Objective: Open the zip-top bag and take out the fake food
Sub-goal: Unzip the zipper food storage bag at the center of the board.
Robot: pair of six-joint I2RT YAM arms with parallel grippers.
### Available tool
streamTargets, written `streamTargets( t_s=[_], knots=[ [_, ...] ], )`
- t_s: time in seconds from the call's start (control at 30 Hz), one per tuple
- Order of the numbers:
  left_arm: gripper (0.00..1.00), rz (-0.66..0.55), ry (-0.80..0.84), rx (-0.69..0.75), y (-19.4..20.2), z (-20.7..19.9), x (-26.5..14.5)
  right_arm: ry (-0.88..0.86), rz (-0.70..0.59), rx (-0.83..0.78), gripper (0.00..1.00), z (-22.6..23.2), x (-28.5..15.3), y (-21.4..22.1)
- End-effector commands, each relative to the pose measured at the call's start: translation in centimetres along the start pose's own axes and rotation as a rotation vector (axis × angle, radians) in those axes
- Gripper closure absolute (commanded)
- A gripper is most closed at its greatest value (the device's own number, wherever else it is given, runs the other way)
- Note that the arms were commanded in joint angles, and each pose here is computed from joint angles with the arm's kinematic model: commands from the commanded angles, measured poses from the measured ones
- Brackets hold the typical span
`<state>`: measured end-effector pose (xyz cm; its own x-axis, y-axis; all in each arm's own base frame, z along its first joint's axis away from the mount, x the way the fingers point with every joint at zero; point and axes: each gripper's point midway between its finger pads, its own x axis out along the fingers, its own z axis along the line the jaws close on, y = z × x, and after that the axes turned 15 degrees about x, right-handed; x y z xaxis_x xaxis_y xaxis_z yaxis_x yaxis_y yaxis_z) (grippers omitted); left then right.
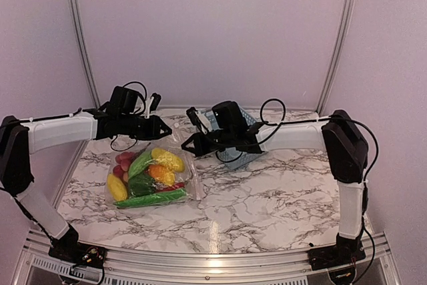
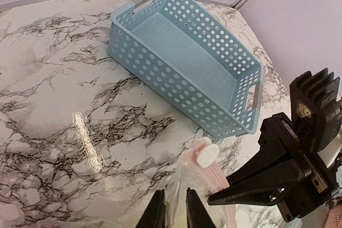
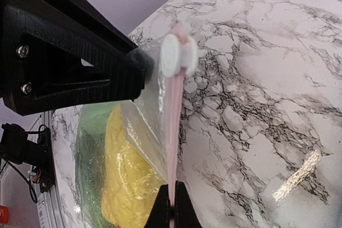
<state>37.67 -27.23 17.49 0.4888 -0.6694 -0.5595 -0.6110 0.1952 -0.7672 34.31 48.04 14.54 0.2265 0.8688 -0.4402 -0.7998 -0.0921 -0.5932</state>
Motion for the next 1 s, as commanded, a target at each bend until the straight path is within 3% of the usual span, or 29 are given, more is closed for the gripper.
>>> streamTargets(
  t_s=[0.0, 0.17, 0.33, 0.63, 0.8, 0.97],
  knots=[
    [0.74, -0.12, 0.033, 0.084, -3.4, -2.0, -2.6, 0.031, -0.094, -0.104, 1.0, 4.0, -4.0, -4.4],
    [0.49, -0.188, 0.036, 0.163, -5.8, -3.0, -4.6, 0.066, -0.099, -0.161, 1.0, 5.7, -6.7, -5.5],
    [0.35, -0.279, 0.021, 0.264, -8.9, -4.4, -7.5, 0.075, -0.094, -0.22, 1.0, 7.9, -9.2, -6.2],
    [0.25, -0.444, 0.032, 0.525, -12.8, -7.4, -12.1, 0.105, -0.083, -0.334, 1.0, 12.0, -12.8, -6.5],
    [0.24, -0.529, 0.07, 0.696, -12.4, -9.2, -13.9, 0.141, -0.074, -0.381, 1.0, 12.5, -14.7, -6.6],
    [0.25, -0.577, 0.189, 0.777, -11.3, -11.1, -13.9, 0.153, -0.079, -0.441, 1.0, 13.0, -16.6, -6.4]
  ],
)
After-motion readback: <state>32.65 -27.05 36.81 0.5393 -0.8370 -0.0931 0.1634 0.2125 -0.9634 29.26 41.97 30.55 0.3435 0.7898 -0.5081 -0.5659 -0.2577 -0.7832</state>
